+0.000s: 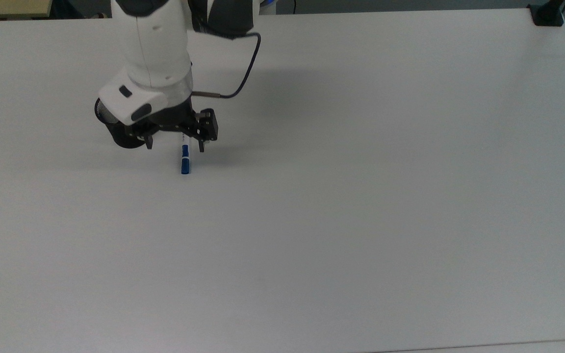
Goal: Remove the marker
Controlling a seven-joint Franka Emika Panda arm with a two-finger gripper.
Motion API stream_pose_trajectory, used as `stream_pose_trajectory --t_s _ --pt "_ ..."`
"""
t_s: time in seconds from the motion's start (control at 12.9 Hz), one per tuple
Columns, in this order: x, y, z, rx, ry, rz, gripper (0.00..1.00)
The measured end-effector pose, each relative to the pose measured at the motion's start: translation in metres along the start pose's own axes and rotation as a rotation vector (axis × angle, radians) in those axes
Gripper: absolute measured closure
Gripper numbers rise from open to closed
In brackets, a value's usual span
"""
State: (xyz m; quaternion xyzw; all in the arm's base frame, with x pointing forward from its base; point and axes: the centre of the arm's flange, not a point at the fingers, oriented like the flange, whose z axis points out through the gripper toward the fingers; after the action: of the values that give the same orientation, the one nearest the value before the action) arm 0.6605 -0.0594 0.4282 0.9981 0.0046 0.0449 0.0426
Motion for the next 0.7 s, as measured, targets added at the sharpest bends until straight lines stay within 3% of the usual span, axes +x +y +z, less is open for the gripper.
stream_pose_trajectory --t_s 0.31,0.7 --pt "-0.022 0.010 -0.122 0.010 0.038 0.125 0.00" --pt "-0.072 0.014 -0.192 0.032 -0.028 0.173 0.00"
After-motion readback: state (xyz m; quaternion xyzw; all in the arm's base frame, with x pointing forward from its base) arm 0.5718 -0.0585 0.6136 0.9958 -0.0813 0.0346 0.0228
